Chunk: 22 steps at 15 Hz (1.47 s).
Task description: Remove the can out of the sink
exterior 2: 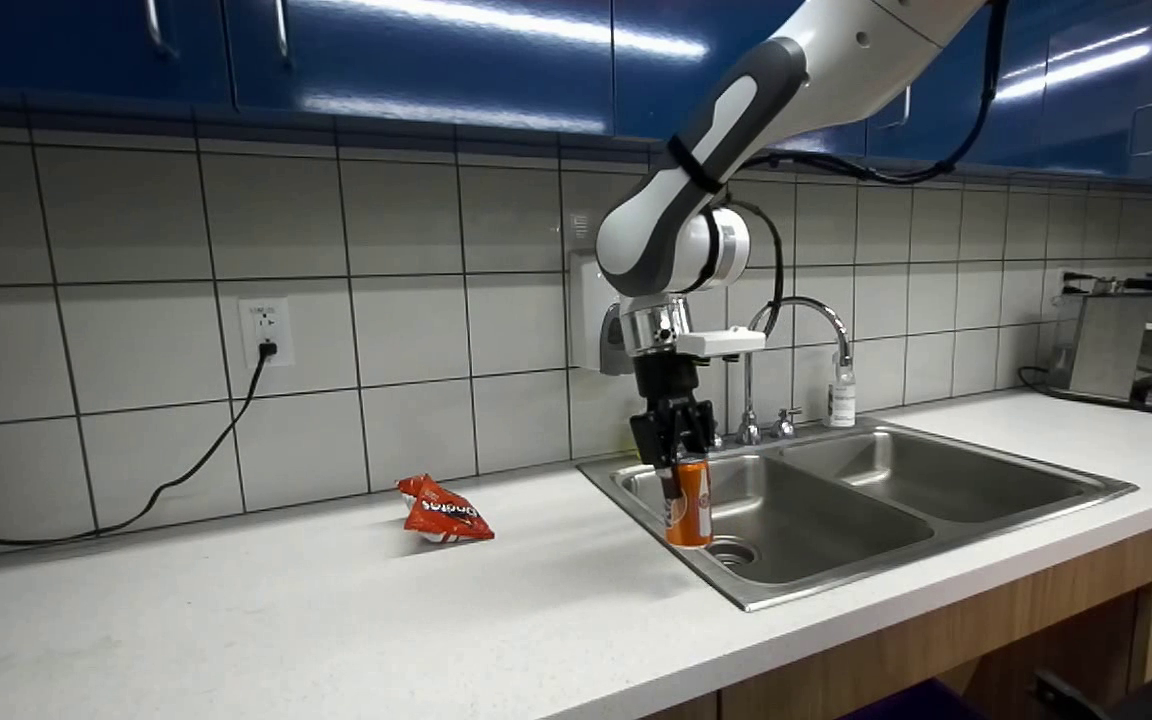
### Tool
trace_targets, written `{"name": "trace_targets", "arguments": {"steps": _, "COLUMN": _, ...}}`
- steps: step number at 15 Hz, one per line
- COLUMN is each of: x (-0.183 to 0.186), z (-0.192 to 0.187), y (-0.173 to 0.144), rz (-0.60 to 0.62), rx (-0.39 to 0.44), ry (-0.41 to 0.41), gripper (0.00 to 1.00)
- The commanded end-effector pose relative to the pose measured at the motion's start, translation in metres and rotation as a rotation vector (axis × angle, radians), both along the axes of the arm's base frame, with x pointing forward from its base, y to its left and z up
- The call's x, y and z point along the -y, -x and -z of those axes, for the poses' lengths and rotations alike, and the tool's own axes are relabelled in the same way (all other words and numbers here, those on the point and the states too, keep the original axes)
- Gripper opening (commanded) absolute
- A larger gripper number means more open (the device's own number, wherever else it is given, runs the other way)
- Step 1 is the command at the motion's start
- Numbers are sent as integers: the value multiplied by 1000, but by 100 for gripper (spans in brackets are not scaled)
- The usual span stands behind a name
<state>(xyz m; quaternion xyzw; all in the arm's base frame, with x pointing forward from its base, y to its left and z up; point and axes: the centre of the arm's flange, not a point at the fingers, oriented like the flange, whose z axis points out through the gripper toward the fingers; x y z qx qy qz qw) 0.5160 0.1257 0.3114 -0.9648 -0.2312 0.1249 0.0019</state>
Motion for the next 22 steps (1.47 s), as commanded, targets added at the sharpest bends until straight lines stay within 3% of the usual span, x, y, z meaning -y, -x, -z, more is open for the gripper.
{"name": "trace_targets", "arguments": {"steps": 1, "x": -30, "z": -1, "y": 1, "rz": -62, "rx": 10, "ry": 15, "gripper": 38}}
{"name": "trace_targets", "arguments": {"steps": 6, "x": -56, "z": 18, "y": 4, "rz": -114, "rx": 45, "ry": 16, "gripper": 38}}
{"name": "trace_targets", "arguments": {"steps": 13, "x": -63, "z": 37, "y": -10, "rz": -130, "rx": 106, "ry": 14, "gripper": 38}}
{"name": "trace_targets", "arguments": {"steps": 22, "x": -64, "z": 53, "y": -15, "rz": -129, "rx": 104, "ry": 28, "gripper": 38}}
